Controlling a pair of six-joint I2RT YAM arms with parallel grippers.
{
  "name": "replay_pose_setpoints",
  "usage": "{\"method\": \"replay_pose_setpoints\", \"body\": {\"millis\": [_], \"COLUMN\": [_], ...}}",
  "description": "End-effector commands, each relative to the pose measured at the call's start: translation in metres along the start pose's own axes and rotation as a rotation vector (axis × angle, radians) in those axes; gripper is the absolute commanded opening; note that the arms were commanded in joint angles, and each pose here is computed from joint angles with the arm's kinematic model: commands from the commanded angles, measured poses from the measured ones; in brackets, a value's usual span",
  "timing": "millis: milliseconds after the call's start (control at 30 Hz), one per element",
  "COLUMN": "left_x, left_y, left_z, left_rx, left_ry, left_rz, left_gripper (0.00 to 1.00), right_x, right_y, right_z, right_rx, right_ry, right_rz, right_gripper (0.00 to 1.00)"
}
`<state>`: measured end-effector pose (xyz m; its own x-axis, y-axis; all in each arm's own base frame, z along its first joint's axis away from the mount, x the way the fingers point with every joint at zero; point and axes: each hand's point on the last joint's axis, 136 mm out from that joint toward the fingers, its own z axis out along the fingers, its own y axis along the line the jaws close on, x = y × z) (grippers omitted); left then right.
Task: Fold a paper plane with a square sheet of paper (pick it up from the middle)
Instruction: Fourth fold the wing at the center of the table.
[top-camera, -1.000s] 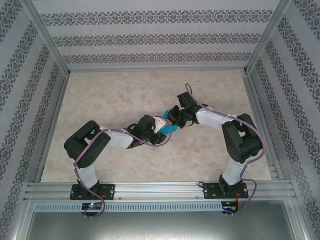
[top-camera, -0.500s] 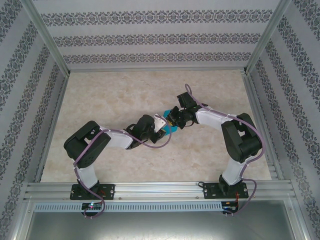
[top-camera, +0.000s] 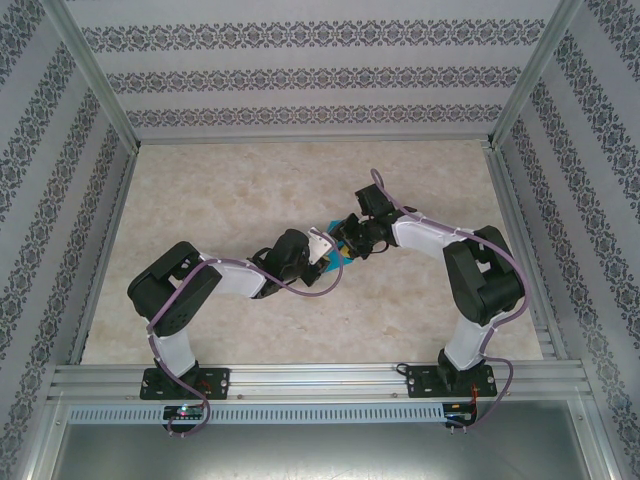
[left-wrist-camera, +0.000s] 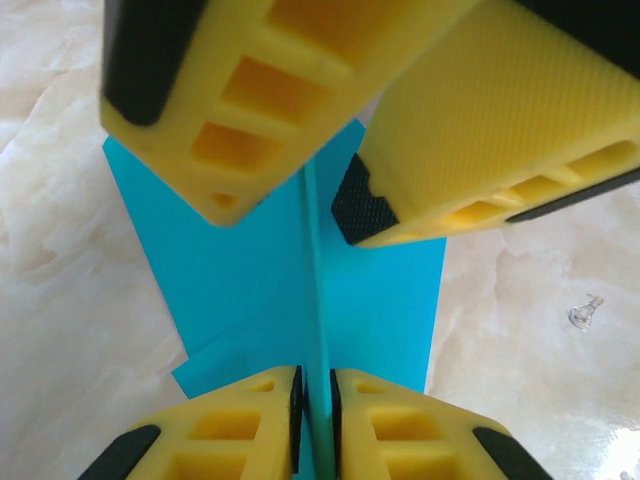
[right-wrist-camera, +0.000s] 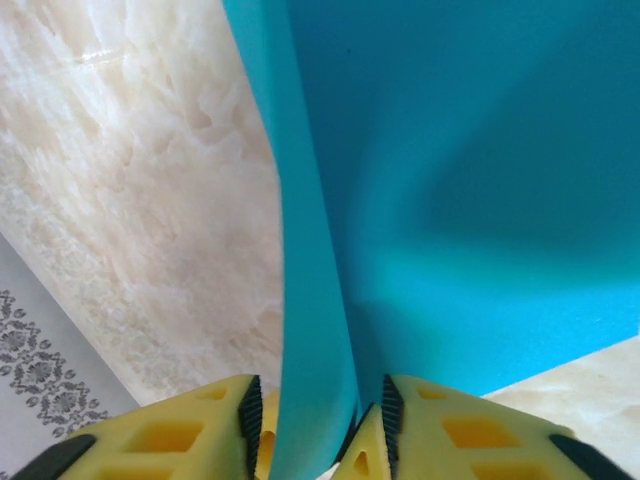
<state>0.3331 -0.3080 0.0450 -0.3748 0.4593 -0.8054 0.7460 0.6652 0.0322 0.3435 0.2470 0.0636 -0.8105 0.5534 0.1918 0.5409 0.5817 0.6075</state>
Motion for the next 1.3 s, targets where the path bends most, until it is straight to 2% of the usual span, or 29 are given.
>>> {"method": "replay_pose_setpoints", "body": {"millis": [0, 200, 400, 767, 1267], "left_x": [-0.004, -0.001, 0.004, 0.001, 0.005], "left_y": [-0.012, -0.018, -0.023, -0.038, -0.043], "left_z": [0.000, -0.002, -0.002, -0.004, -0.002], "left_rx": [0.050, 0.093, 0.116, 0.189, 0.234], "left_ry": [-0.005, 0.038, 0.143, 0.248, 0.293], "left_rz": [0.005, -0.090, -0.225, -0.413, -0.704], "left_gripper": [0.17, 0.14, 0.09, 0.07, 0.09], "right_x": [-0.009, -0.022, -0.030, -0.026, -0.001], "right_y": [0.009, 0.019, 0.016, -0.001, -0.026], "right_z": [-0.018, -0.046, -0.068, -0.074, -0.034], "right_rx": [-0.021, -0.088, -0.158, -0.213, -0.190], "right_ry": [-0.026, -0.092, -0.151, -0.164, -0.051], "right_rz": [-0.028, -0.160, -0.262, -0.373, -0.415], "right_gripper": [0.47, 0.62, 0.67, 0.65, 0.55]}}
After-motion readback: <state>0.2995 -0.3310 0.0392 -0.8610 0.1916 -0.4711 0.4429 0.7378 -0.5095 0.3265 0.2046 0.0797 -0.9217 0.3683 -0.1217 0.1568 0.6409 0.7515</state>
